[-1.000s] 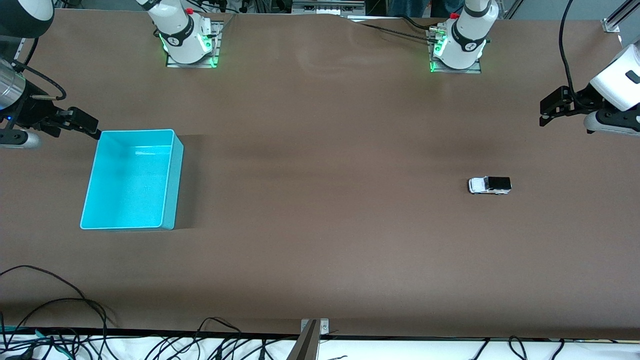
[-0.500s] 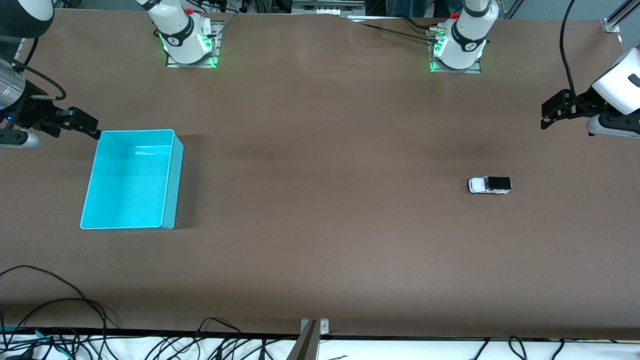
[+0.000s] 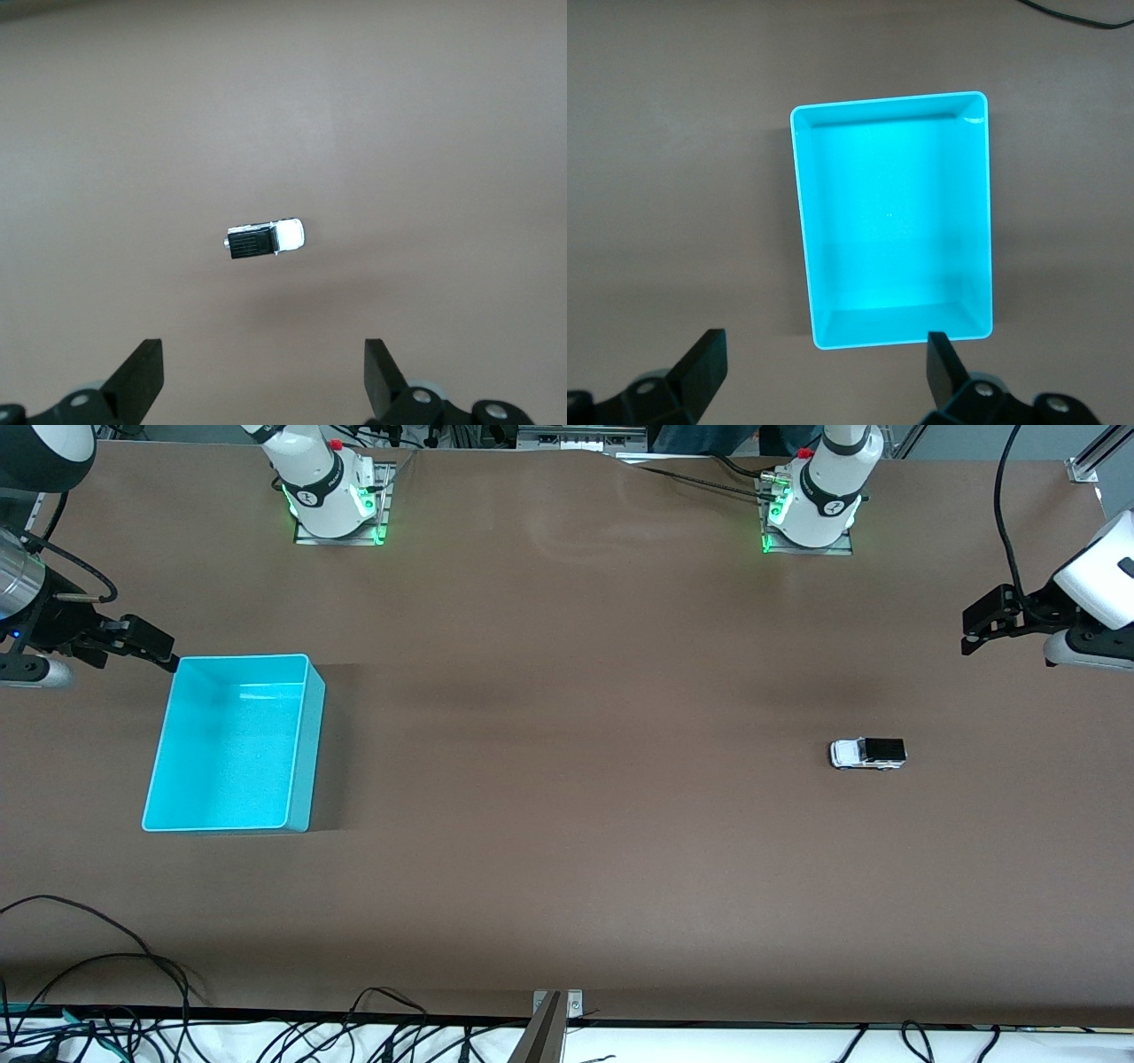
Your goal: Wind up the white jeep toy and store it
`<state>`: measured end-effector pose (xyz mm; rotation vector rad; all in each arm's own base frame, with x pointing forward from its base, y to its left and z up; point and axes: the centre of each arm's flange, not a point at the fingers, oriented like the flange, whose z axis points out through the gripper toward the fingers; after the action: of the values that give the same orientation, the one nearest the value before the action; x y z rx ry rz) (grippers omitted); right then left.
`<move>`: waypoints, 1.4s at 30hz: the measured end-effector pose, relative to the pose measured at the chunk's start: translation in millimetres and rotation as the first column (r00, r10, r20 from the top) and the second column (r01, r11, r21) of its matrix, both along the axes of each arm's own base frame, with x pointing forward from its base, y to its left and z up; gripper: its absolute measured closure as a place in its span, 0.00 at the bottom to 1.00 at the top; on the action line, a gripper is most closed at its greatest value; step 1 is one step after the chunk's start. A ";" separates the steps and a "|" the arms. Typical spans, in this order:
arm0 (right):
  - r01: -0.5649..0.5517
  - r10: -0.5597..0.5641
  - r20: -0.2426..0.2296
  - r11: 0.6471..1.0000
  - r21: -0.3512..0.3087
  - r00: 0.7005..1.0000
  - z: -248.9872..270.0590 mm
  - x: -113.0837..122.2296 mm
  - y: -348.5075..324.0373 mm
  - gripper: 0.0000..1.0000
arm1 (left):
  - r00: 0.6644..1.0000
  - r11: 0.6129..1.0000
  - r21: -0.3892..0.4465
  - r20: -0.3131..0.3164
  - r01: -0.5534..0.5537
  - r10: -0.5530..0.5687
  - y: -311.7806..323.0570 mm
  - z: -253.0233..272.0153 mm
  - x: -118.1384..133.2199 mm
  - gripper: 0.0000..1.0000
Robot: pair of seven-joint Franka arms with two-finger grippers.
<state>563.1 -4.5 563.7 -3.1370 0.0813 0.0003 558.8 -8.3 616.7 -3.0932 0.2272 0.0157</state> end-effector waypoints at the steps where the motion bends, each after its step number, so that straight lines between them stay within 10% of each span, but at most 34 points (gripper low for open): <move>1: 0.000 0.000 0.000 1.000 0.000 1.000 0.0 0.0 0.0 0.00 | 1.000 1.000 0.000 0.000 -0.003 0.003 1.8 0.2 0.0 0.00; 42: 0.001 -0.001 0.000 1.000 0.000 1.000 0.0 0.0 0.0 0.00 | 1.000 0.999 -0.018 0.009 -0.028 0.028 14.0 1.4 1.4 0.00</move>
<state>563.1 -4.6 563.7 -3.1370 0.0827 0.0005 560.2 5.6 618.1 -3.1130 0.1842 -0.0004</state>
